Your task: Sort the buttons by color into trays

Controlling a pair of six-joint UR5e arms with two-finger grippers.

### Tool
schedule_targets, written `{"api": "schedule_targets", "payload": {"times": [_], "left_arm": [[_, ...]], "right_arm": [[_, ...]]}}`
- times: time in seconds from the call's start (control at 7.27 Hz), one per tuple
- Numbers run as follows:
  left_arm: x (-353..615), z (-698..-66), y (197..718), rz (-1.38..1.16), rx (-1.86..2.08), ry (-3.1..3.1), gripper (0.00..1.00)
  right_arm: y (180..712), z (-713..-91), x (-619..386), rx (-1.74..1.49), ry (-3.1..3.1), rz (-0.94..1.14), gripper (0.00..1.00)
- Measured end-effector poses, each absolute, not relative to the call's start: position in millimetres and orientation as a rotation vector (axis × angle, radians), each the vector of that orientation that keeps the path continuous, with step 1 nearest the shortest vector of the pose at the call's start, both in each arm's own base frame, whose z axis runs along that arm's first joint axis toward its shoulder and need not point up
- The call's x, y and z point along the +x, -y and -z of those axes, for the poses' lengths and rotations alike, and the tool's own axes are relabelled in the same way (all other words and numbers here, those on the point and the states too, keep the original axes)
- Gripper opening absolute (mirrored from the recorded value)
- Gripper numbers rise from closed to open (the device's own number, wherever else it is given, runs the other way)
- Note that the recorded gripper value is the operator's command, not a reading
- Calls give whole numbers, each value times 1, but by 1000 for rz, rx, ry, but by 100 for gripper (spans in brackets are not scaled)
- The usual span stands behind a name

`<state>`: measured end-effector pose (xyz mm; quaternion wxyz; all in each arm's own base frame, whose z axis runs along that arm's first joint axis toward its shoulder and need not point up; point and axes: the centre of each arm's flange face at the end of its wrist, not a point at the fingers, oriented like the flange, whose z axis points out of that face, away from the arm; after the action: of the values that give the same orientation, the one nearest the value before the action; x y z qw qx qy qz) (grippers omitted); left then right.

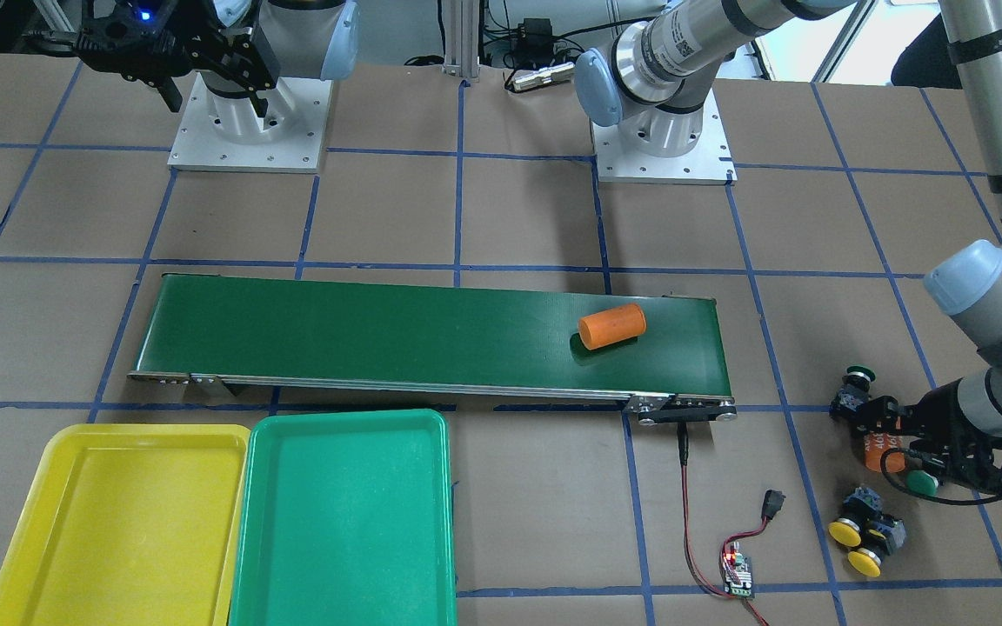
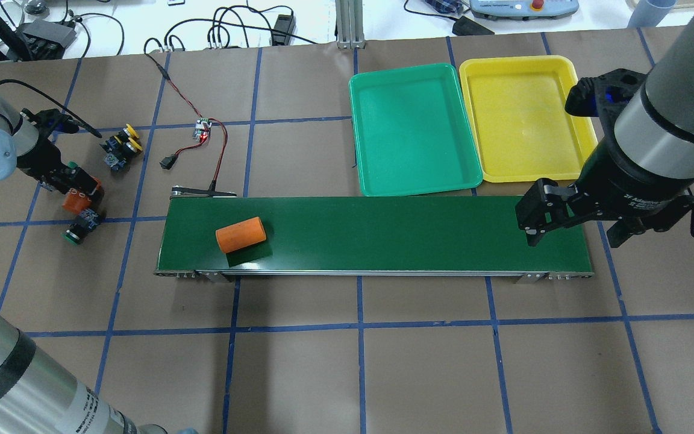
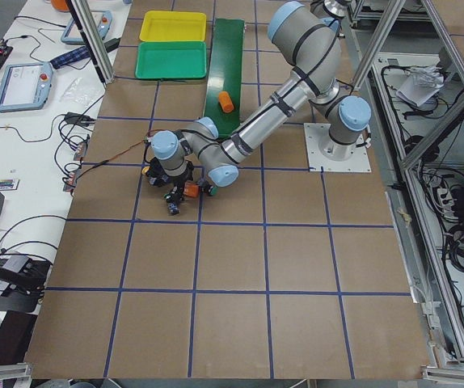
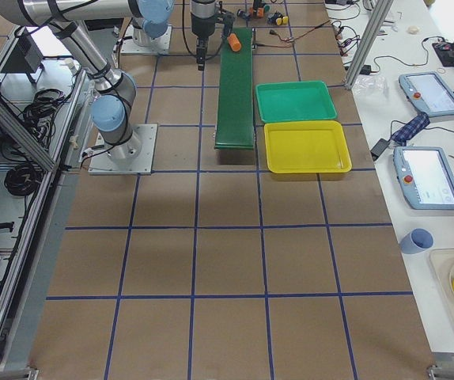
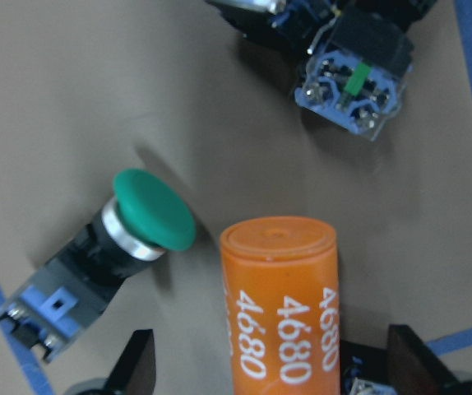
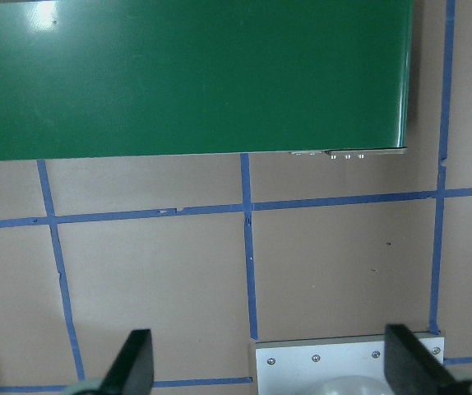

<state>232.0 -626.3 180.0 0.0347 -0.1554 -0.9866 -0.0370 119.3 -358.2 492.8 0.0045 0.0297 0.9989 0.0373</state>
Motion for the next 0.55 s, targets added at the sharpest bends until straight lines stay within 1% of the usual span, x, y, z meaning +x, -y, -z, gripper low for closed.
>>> {"api": "schedule_targets", "payload": {"times": [0.28,0.55], "left_arm": [[227,-197,627,117,-512,3026,0],[189,-243,619,162,-675,2956,0]], "right_arm": [[358,-492,119,92,-3132,-118,100],[358,-492,119,92,-3132,-118,100]]}}
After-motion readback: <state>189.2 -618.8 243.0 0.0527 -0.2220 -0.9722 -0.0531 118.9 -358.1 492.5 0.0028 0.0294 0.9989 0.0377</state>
